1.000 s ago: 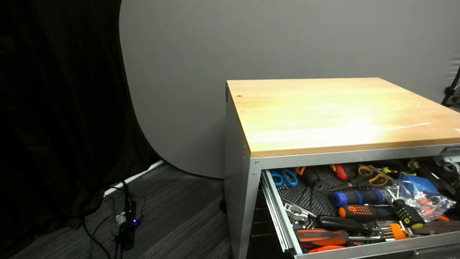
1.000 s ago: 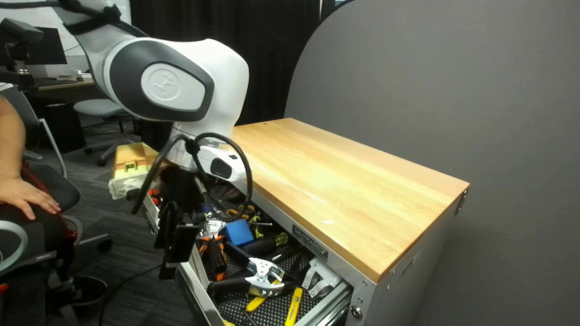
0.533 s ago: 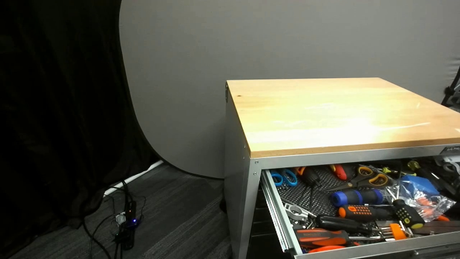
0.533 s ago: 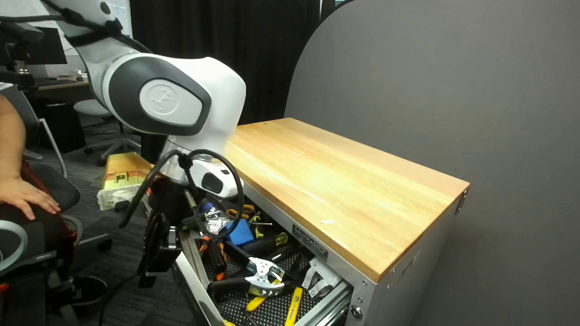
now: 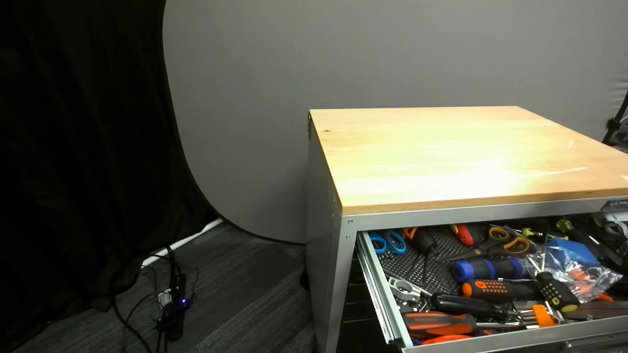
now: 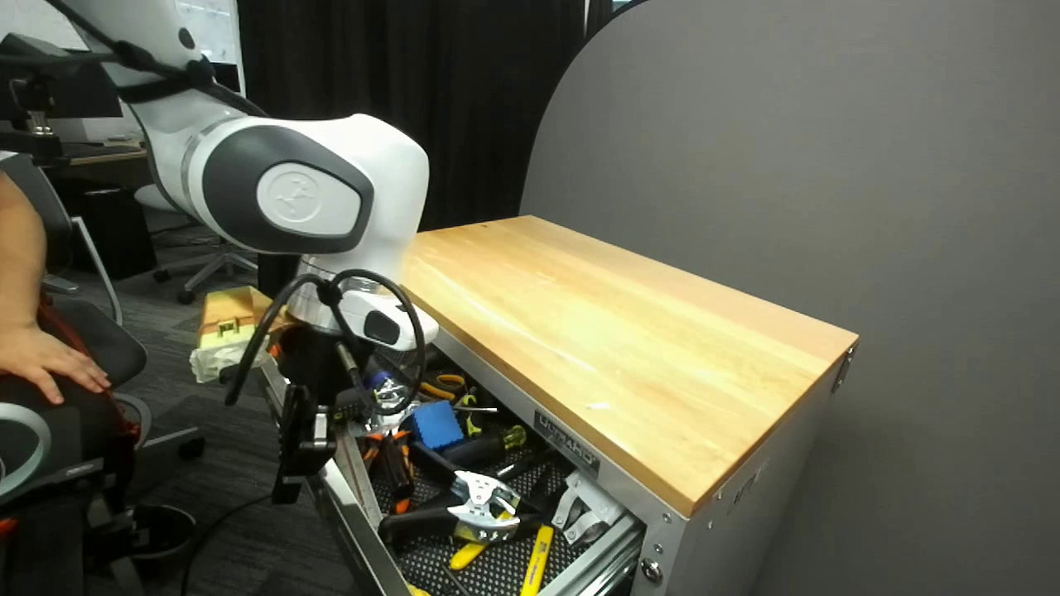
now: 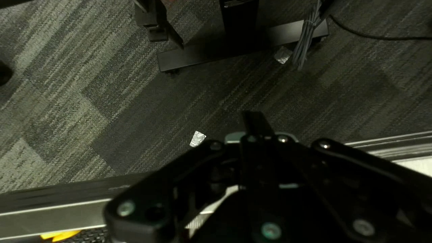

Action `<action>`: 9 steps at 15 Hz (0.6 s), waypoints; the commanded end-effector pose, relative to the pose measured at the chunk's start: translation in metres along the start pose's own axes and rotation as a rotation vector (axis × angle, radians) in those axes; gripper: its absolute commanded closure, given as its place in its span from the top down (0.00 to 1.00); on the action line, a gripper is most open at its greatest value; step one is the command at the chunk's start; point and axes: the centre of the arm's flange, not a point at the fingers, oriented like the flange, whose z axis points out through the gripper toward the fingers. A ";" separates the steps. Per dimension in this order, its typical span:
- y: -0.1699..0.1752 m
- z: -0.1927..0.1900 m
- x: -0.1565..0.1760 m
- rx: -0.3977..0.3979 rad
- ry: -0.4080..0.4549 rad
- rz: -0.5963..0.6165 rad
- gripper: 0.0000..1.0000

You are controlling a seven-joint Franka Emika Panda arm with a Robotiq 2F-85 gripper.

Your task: Put the screwdriver in the drawer and then close the drawer

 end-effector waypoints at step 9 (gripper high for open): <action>-0.035 -0.024 0.028 0.051 0.242 0.156 0.05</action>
